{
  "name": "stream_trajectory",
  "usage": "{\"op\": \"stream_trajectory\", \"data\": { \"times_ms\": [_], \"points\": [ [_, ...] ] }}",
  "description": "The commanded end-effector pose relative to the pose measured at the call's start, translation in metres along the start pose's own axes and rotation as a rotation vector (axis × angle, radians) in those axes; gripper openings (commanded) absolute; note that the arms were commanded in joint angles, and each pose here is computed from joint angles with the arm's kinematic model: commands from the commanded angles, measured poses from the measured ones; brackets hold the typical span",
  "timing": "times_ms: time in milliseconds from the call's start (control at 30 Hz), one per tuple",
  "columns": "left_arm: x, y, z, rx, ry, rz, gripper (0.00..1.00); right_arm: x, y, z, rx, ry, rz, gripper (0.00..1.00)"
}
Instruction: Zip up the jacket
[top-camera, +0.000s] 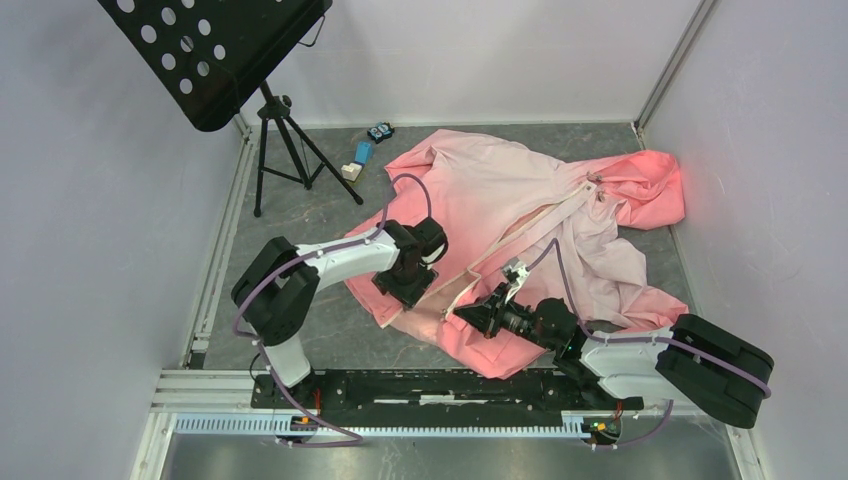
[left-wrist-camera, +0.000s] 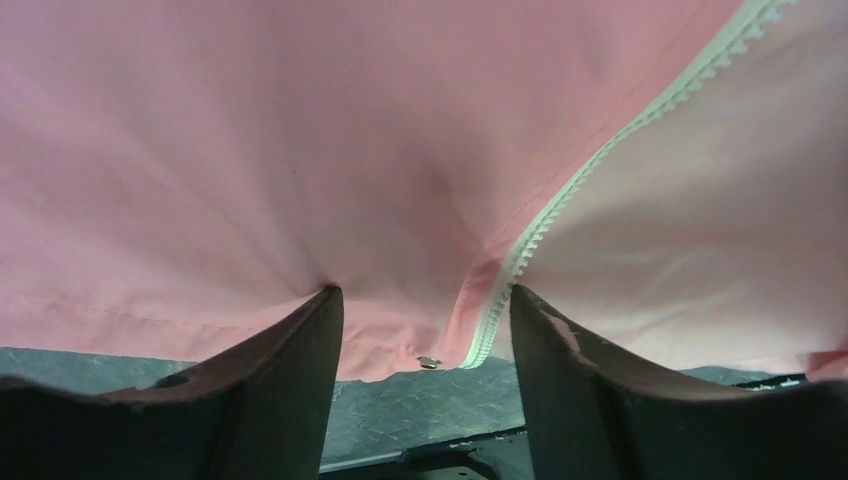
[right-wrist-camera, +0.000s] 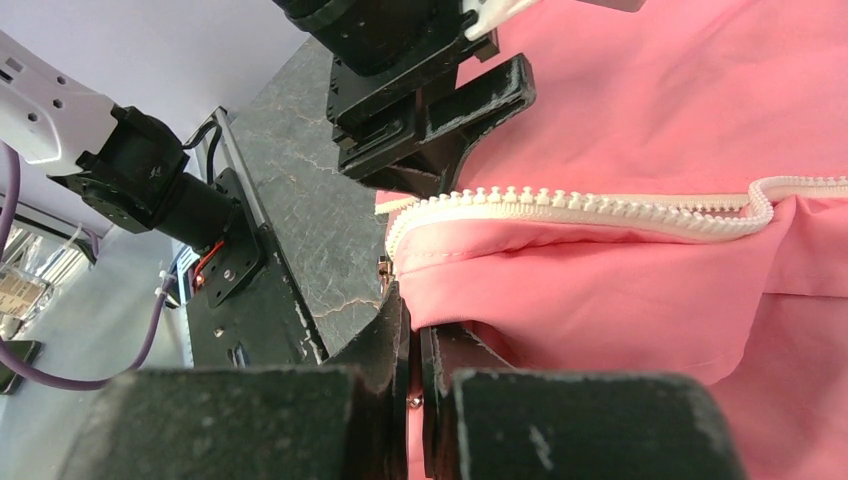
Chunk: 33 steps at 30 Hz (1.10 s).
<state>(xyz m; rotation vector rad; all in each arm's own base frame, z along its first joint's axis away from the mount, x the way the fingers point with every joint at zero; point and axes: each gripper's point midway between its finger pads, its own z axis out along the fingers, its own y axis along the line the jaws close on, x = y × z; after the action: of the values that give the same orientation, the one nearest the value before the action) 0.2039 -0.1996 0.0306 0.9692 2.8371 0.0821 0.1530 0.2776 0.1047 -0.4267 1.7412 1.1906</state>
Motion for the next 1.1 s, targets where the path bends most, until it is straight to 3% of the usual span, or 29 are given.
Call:
{"op": "stream_trajectory", "data": {
  "times_ms": [0,133,333,533,700,900,1067],
  "points": [
    [-0.017,0.005,0.000,-0.059,-0.023,-0.028,0.64,0.010,-0.004,-0.014,-0.005,-0.004,-0.011,0.00],
    [-0.018,0.001,0.006,-0.044,0.003,-0.032,0.53,0.008,-0.002,-0.014,-0.013,-0.010,-0.009,0.00],
    [-0.030,0.013,-0.011,-0.096,-0.071,-0.039,0.40,0.008,-0.002,-0.016,-0.012,-0.013,-0.011,0.00],
    [-0.032,0.006,-0.010,-0.063,-0.056,-0.036,0.16,0.008,-0.002,-0.016,-0.011,-0.014,-0.010,0.00],
    [-0.055,-0.008,-0.035,0.035,-0.178,-0.096,0.03,0.009,-0.005,-0.016,0.002,-0.009,-0.014,0.00],
    [-0.096,-0.006,-0.059,0.084,-0.366,-0.272,0.02,0.014,-0.014,-0.016,0.049,0.009,-0.017,0.01],
    [-0.104,-0.005,-0.044,0.094,-0.369,-0.329,0.03,0.013,-0.015,-0.017,0.056,0.007,-0.011,0.00]
  ]
}}
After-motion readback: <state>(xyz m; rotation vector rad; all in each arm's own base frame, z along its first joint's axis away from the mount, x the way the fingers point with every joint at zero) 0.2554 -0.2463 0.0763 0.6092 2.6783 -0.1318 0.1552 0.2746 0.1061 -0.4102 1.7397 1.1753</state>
